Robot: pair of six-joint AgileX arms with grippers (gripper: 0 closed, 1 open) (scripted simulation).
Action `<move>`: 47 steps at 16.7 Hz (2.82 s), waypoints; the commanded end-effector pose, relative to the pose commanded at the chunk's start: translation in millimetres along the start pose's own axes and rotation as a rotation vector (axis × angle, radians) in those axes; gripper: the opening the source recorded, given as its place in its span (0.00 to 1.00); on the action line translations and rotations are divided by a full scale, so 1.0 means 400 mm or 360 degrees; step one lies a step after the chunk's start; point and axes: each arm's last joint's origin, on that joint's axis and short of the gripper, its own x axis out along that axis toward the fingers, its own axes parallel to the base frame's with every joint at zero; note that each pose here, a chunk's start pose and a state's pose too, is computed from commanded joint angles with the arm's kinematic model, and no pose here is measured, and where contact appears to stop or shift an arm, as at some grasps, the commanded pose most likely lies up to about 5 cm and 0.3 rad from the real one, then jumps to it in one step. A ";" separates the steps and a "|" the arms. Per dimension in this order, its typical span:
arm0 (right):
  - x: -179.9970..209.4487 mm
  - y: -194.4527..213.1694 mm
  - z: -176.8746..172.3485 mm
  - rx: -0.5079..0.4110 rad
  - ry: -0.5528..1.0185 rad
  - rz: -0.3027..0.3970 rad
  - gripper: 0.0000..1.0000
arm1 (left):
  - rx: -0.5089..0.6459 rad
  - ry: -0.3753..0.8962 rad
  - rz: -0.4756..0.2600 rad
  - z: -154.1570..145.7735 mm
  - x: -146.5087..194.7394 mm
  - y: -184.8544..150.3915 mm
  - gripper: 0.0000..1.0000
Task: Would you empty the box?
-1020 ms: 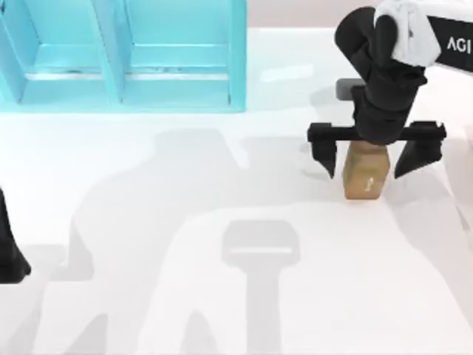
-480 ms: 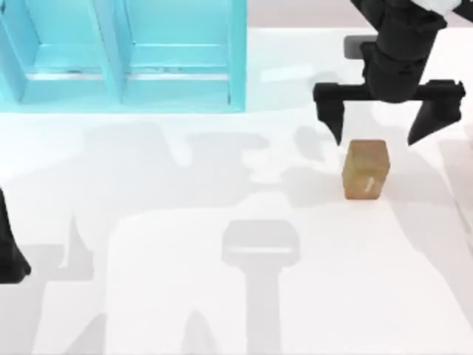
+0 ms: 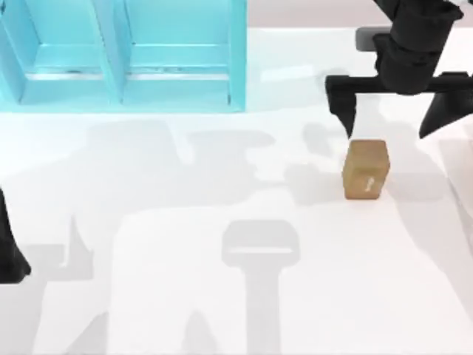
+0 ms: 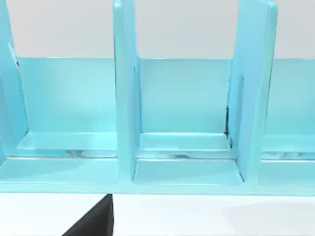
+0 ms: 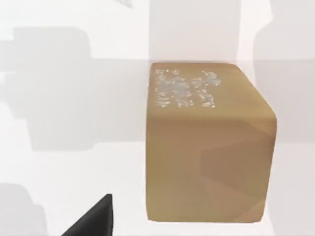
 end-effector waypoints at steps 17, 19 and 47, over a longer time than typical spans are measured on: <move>-0.102 -0.822 -0.140 0.0002 0.0002 0.0003 1.00 | 0.0000 0.0000 0.0000 0.000 0.000 0.000 1.00; -0.100 -0.821 -0.136 -0.0001 0.0001 0.0002 1.00 | 0.0000 0.0000 0.0000 0.000 0.000 0.000 1.00; 0.148 -0.822 -0.141 0.0002 0.0002 0.0003 0.40 | 0.0000 0.0000 0.0000 0.000 0.000 0.000 1.00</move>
